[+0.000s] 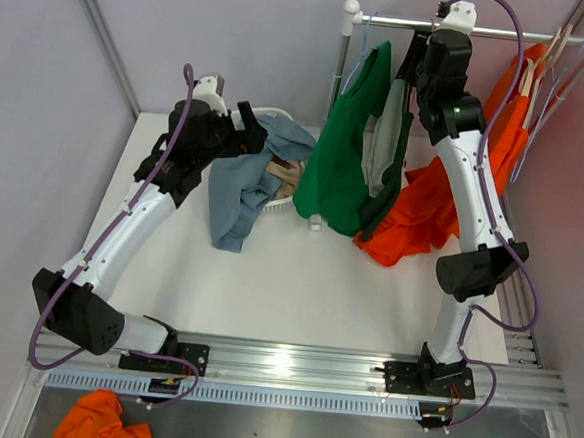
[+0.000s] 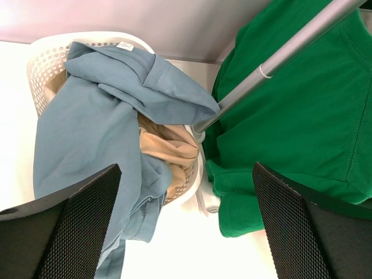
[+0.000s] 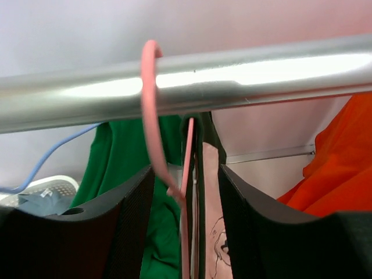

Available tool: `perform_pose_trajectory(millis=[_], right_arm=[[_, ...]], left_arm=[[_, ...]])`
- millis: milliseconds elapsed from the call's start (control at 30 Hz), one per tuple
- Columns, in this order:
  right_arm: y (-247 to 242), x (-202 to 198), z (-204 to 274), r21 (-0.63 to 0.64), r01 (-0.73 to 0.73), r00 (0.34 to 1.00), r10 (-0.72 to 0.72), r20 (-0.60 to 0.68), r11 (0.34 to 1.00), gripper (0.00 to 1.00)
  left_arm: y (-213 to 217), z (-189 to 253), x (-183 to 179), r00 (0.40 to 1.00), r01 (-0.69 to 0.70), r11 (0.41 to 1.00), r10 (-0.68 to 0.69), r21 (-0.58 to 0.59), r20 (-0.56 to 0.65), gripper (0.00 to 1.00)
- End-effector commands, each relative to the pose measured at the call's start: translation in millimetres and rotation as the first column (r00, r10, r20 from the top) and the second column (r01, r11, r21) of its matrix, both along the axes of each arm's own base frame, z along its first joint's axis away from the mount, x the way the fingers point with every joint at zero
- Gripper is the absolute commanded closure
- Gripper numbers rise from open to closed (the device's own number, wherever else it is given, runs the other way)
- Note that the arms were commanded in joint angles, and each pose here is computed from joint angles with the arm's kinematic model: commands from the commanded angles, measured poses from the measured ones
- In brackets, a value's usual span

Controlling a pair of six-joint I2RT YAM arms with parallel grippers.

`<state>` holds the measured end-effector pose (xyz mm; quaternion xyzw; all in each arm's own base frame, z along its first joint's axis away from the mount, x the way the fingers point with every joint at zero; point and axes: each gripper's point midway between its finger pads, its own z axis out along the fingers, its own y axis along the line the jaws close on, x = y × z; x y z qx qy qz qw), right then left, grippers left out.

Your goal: Remove the t-shirt from the hanger

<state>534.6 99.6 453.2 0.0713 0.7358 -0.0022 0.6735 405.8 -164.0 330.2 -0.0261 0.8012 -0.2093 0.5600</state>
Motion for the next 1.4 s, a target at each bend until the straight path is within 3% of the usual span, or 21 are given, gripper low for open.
perform_pose_trajectory(millis=[0, 100, 133, 167, 267, 467, 767, 933, 1100, 1167, 1200, 1267, 1333, 1367], right_arm=[[-2.7, 9.4, 11.6, -0.001, 0.007, 0.999, -0.007, 0.045, 1.000, 0.48], [-2.7, 15.4, 6.9, -0.003, 0.010, 0.999, -0.010, 0.048, 1.000, 0.54], [-2.1, 16.5, 9.7, -0.003, 0.007, 0.998, -0.006, 0.062, 1.000, 0.62], [-2.1, 19.1, 6.9, -0.002, 0.008, 0.998, -0.008, 0.059, 1.000, 0.79], [-1.8, 21.4, 3.9, -0.004, 0.006, 0.998, -0.006, 0.055, 1.000, 1.00], [1.0, 11.7, 18.1, -0.015, -0.021, 0.996, 0.022, 0.092, 1.000, 1.00], [-3.8, -23.8, 97.3, -0.033, -0.047, 0.964, 0.054, 0.260, 0.998, 1.00], [0.1, -48.7, 103.6, -0.033, -0.071, 0.962, 0.077, 0.263, 0.997, 1.00], [-20.6, -76.2, 82.2, 0.045, 0.042, 0.982, -0.050, 0.185, 0.998, 1.00], [-20.8, -83.1, 59.5, 0.069, 0.104, 0.986, -0.112, 0.127, 0.992, 1.00], [-27.1, -95.9, 61.9, 0.100, 0.151, 0.977, -0.164, 0.135, 0.983, 1.00], [-12.9, -107.4, 39.5, 0.110, 0.176, 0.977, -0.187, 0.100, 0.978, 1.00], [-24.6, -131.1, 40.4, 0.153, 0.287, 0.946, -0.305, 0.109, 0.946, 1.00], [-24.9, -137.9, 33.5, 0.155, 0.319, 0.937, -0.336, 0.095, 0.935, 1.00]], left_arm=[[0.9, 19.8, 1.7, 0.998, -0.006, 1.000, 0.006, 0.008, 0.065, 0.01], [0.6, 17.6, 4.2, 0.998, -0.009, 1.000, 0.008, 0.013, 0.062, 0.01], [0.5, 15.0, 5.2, 0.998, -0.010, 1.000, 0.010, 0.014, 0.056, 0.00], [0.6, 14.7, 5.8, 0.998, -0.012, 1.000, 0.011, 0.016, 0.057, 0.01], [0.3, 11.4, 7.6, 0.999, -0.013, 1.000, 0.012, 0.020, 0.050, 0.01], [-0.7, 10.9, 8.3, 0.999, -0.010, 1.000, 0.010, 0.017, 0.049, 0.01], [-3.5, 12.5, 7.0, 0.999, 0.001, 1.000, -0.002, 0.005, 0.054, 0.01], [-0.2, 32.4, -1.4, 0.989, -0.021, 0.998, 0.013, 0.054, 0.146, 0.00], [-6.7, 48.8, -14.9, 0.984, 0.008, 0.998, -0.018, 0.057, 0.177, 0.00], [-11.9, 68.4, -27.6, 0.963, 0.019, 0.997, -0.039, 0.080, 0.268, 0.00], [-17.5, 50.9, -33.6, 0.964, 0.031, 0.993, -0.060, 0.113, 0.261, 0.01], [-32.3, 76.2, -57.2, 0.920, 0.044, 0.990, -0.093, 0.136, 0.381, 0.00], [-53.1, 55.8, -78.1, 0.911, 0.095, 0.978, -0.161, 0.185, 0.381, 0.00], [-53.4, 74.3, -89.5, 0.884, 0.097, 0.984, -0.153, 0.148, 0.441, 0.00]])
